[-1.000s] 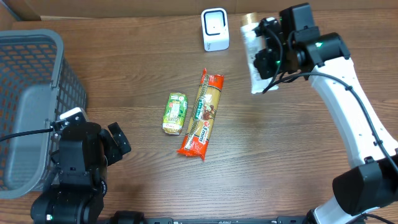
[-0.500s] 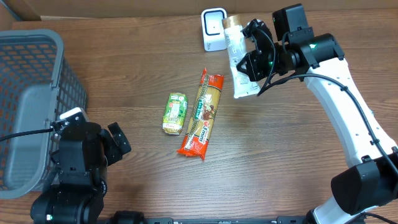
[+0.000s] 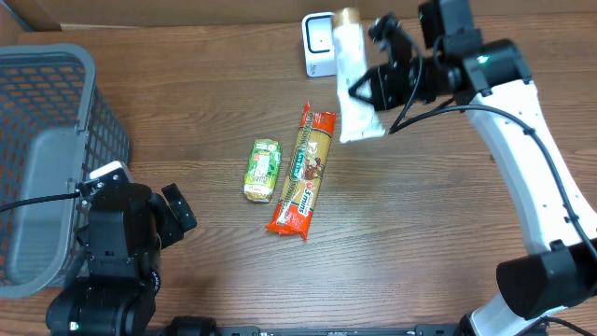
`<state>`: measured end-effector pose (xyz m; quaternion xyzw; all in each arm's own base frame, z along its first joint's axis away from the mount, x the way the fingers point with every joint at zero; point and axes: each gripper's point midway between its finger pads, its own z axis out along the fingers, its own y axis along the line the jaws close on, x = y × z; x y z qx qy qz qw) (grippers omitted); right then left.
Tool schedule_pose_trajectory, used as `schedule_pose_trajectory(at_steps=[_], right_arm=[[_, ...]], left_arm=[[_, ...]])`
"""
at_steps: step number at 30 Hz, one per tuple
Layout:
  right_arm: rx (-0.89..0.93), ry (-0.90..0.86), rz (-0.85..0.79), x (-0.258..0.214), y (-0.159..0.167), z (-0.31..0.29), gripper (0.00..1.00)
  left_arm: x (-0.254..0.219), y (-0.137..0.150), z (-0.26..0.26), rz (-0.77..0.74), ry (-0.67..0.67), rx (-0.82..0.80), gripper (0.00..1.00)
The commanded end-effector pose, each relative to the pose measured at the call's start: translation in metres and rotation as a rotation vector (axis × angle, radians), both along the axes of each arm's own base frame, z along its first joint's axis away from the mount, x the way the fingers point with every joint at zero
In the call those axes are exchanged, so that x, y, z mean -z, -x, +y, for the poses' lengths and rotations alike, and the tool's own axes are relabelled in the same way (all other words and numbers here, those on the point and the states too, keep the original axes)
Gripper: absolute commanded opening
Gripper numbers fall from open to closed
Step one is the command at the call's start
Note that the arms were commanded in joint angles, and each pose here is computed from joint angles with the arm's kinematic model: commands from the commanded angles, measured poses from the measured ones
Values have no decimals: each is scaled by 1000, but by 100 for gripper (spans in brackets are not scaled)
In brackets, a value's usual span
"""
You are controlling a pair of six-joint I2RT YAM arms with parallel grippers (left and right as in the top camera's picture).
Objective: Scan the item barcode
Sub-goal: 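Lift the white tube and hold it in front of the scanner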
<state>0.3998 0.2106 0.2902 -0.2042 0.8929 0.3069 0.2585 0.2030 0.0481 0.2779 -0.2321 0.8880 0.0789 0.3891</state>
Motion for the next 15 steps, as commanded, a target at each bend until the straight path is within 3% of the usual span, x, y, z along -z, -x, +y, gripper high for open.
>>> schedule_pose_trajectory(at_steps=[1,8,13,15], right_arm=[[139,36,-183,-64,-15,-16,4],[428,342,-428,-68,-69,-40,4],[423,471,-560,-43,-112,-17,4],[338,573,-634,-27,-132,-9,4]], left_arm=[[-1,1,3,-5,-2,-18,99],[-1,1,3,-5,-2,-18,99],[-1,1,3,-5,-2,-18,100],[-1,1,3,-5,-3,-18,100]])
